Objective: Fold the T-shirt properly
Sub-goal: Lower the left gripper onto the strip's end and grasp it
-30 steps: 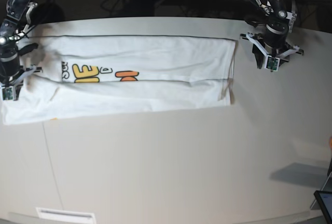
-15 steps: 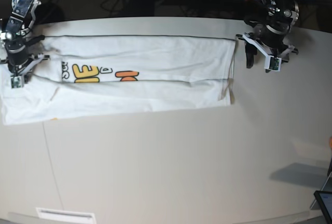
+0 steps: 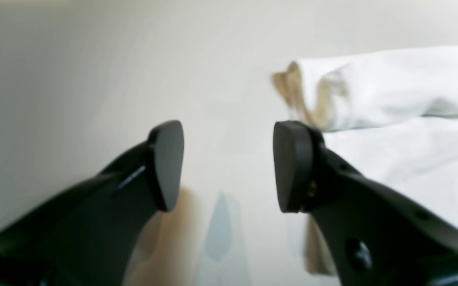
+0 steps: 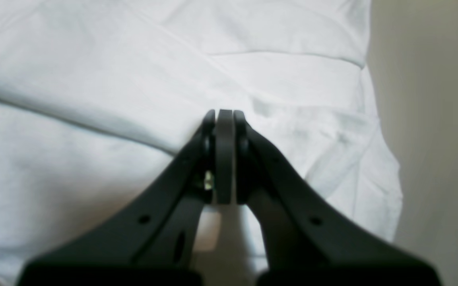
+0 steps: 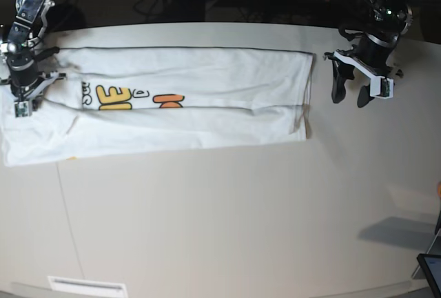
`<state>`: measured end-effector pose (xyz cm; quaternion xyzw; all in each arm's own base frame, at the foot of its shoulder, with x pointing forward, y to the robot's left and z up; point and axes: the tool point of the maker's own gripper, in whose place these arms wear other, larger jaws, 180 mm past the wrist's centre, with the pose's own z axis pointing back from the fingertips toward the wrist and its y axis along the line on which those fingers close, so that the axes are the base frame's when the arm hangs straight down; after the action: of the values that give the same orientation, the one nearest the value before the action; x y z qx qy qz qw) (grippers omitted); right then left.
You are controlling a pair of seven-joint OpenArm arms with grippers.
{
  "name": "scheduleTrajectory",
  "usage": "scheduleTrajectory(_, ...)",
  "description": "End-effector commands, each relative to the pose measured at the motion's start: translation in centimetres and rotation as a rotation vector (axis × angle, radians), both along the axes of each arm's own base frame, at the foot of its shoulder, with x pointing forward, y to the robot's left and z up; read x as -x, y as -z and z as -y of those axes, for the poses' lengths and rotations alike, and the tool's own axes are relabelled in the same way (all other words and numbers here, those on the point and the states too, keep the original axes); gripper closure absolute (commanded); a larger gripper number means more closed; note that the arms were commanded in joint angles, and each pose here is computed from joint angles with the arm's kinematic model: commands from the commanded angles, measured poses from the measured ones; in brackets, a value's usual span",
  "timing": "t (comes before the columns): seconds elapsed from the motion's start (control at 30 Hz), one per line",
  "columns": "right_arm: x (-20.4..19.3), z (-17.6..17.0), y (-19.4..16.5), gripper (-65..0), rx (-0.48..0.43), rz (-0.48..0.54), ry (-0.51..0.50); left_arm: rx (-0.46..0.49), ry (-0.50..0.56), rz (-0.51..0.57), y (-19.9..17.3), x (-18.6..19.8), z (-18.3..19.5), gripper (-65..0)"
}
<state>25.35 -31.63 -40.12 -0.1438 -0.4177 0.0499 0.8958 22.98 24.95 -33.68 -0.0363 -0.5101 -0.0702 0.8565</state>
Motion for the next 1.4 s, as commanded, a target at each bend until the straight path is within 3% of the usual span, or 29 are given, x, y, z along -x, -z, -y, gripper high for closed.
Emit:
scheduleTrajectory(0.0,-0.8,0.5,-1.4,-1.0,0.020,0.048,-0.003,0.002,0.003,0.055,-1.4,-0.6,-0.1,-35.4)
scheduleTrajectory(0.2,-0.4,0.6,-1.1,-1.0,0.023,0.035,-0.003,0.041,-0.005,0.056,-0.8,-1.4,0.2,-36.1)
scheduleTrajectory(0.33,-0.1,0.7,-0.9,-1.0,0.024,0.028,-0.004,0.092,-0.022,0.043,0.1,-1.1,0.1,-46.2)
scheduleTrajectory(0.43,-0.1,0.7,-0.9,-1.0,0.024,0.028,-0.004,0.142,-0.041,0.047,0.4,-1.0,-0.1,-49.2)
scheduleTrajectory(1.07,0.0,0.5,-0.8,-1.0,0.017,0.026,-0.002,0.139,-0.049,0.078,-0.4,-1.7,-0.4,-49.0)
scheduleTrajectory(1.17,0.0,0.5,-0.8,-1.0,0.017,0.026,-0.002,0.089,-0.142,0.039,0.6,-1.6,-2.1,-49.5)
scheduleTrajectory(1.27,0.0,0.5,-0.8,-1.0,0.017,0.026,-0.002,0.042,-0.052,-0.006,1.7,-1.7,-0.2,-49.5)
scheduleTrajectory(1.37,0.0,0.4,-0.7,-1.0,0.016,0.026,-0.002,0.125,0.016,0.029,1.0,-2.0,1.7,-49.5)
